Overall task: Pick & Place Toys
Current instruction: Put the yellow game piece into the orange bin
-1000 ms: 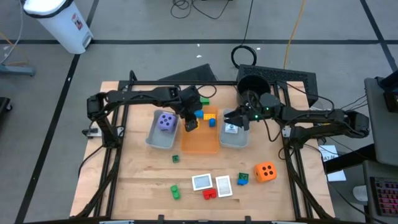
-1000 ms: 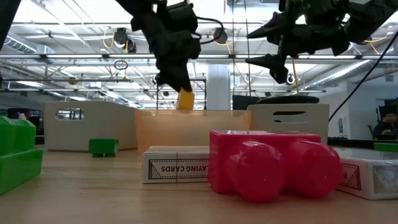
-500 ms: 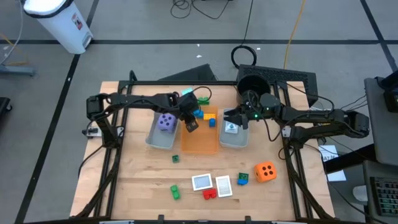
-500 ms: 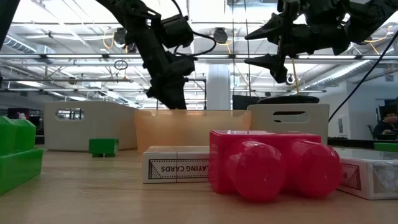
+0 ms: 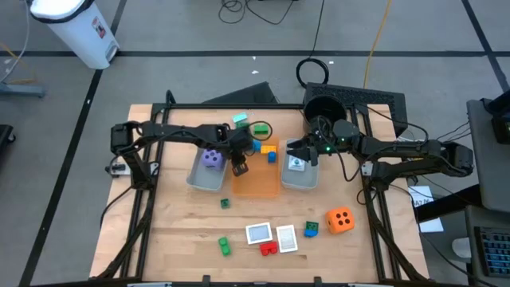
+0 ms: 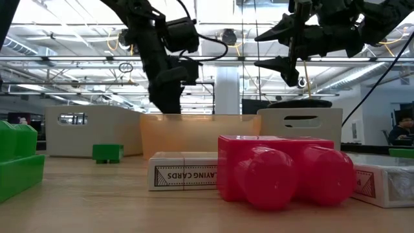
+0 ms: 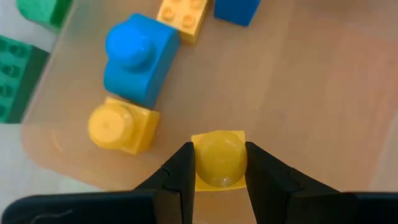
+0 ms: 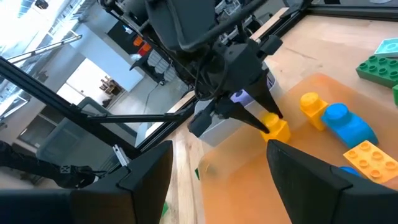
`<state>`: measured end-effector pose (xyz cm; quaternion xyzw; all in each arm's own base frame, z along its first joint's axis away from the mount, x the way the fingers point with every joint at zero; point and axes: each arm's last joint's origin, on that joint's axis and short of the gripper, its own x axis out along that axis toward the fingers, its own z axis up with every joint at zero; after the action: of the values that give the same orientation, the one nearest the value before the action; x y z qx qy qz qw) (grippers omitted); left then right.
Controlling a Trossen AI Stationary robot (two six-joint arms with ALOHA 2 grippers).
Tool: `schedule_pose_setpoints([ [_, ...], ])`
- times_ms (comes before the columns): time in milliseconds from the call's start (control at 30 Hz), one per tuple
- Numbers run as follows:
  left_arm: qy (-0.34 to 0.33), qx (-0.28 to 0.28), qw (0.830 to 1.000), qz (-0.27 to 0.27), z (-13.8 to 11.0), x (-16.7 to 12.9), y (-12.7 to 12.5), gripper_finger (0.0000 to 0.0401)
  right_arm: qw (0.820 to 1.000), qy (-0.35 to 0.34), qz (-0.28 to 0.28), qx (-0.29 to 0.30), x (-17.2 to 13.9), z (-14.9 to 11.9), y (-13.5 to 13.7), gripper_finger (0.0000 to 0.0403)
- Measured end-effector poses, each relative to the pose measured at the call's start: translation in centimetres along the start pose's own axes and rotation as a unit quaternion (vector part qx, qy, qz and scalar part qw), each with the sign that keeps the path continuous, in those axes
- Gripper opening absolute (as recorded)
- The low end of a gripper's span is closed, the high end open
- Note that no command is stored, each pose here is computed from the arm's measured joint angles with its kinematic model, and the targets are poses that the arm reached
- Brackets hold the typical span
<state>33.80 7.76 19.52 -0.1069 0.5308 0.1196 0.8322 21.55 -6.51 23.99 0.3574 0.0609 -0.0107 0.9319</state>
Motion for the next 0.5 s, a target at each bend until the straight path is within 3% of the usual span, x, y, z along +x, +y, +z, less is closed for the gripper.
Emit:
schedule_pose_setpoints([
  [133,-0.006,-0.009,1.000,-0.017,-0.9,-0.2,-0.2,0.0108,1.000,-0.007,-0.009,0.003,0.0,0.0,0.0,0.0254],
  [300,-0.093,-0.009,0.995,-0.033,-1.4,-1.7,-0.5,0.0108,1.000,-0.017,-0.018,0.003,0.0,0.1,-0.1,0.0254],
  [500,-0.119,0.037,0.992,-0.015,-2.9,-1.9,-0.1,0.0108,0.999,-0.026,-0.028,0.005,0.0,0.2,-0.1,0.0254],
])
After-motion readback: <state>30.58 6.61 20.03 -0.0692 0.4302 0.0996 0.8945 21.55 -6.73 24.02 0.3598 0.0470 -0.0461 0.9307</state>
